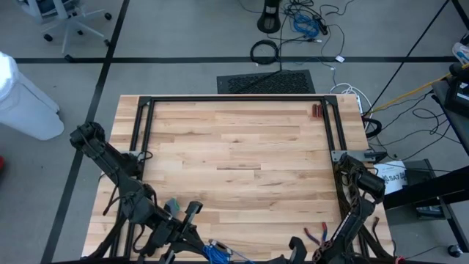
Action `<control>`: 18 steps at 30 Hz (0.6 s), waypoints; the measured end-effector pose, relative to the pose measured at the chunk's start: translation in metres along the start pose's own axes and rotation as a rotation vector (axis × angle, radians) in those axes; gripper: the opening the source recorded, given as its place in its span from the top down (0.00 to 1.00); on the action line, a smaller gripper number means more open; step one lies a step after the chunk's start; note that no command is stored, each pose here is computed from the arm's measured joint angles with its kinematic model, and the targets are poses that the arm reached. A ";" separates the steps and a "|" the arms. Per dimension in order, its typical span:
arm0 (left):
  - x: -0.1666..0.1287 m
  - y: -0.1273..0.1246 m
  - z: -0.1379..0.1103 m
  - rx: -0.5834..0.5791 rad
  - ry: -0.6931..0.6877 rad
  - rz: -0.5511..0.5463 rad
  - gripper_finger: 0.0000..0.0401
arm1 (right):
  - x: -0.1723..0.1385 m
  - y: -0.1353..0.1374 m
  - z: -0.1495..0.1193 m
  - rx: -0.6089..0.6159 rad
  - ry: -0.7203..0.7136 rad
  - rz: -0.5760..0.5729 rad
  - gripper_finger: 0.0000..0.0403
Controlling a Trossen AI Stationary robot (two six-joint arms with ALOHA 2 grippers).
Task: Coil cords
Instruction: Coil the blue wire onto the black spool
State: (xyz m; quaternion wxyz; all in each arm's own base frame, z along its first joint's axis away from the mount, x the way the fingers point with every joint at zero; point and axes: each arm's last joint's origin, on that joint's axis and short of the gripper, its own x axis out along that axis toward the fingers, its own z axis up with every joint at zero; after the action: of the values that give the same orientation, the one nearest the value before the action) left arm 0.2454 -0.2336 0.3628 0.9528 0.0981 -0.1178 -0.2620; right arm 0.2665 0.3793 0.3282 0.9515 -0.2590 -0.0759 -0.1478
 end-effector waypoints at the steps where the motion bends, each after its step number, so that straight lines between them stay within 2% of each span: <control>1: 0.000 0.000 -0.001 0.003 0.015 0.002 1.00 | 0.000 -0.003 0.003 0.006 -0.012 0.003 1.00; 6: 0.000 0.000 -0.007 0.009 0.079 0.037 1.00 | -0.004 -0.015 0.017 0.025 -0.101 0.035 1.00; 11: 0.000 0.001 -0.007 0.008 0.086 0.056 1.00 | -0.011 -0.020 0.030 0.015 -0.119 0.040 1.00; 18: 0.000 0.001 -0.007 -0.006 0.082 0.063 1.00 | -0.012 -0.021 0.031 0.014 -0.121 0.042 1.00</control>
State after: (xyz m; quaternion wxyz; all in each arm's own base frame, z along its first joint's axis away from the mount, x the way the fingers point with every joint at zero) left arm 0.2478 -0.2315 0.3567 0.9649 0.1021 -0.0809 -0.2278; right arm 0.2469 0.3812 0.3621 0.9499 -0.2621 -0.1288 -0.1115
